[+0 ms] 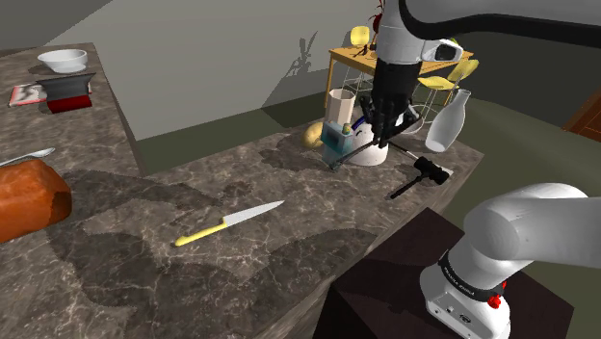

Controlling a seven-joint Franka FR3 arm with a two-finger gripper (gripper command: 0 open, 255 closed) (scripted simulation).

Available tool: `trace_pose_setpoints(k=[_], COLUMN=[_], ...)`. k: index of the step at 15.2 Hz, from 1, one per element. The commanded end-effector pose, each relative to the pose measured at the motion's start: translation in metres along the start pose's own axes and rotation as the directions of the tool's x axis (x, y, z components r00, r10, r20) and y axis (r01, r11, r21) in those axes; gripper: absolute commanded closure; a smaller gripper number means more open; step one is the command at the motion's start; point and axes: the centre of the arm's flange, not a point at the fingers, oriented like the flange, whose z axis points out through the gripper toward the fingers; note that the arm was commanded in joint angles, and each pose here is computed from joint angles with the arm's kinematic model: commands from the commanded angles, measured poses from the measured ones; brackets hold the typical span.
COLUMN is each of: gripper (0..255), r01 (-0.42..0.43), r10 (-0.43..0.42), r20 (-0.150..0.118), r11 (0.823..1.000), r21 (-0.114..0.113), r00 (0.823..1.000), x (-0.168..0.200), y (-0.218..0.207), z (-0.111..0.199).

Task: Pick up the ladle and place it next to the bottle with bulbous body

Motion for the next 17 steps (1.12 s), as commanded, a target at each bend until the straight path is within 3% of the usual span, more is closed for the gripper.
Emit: trace_pose_setpoints(k=[1, 7, 17], gripper=[255, 255, 255], r01=[0.000, 0.000, 0.000], r10=[0.000, 0.000, 0.000], r20=[0.000, 0.000, 0.000], r11=[1.000, 1.000, 1.000], r21=[0.000, 0.000, 0.000], r00=[1.000, 1.000, 1.000], x=[0.000, 0.001, 0.126], y=[0.000, 0.002, -0.042], z=[-0.012, -0.041, -0.041])
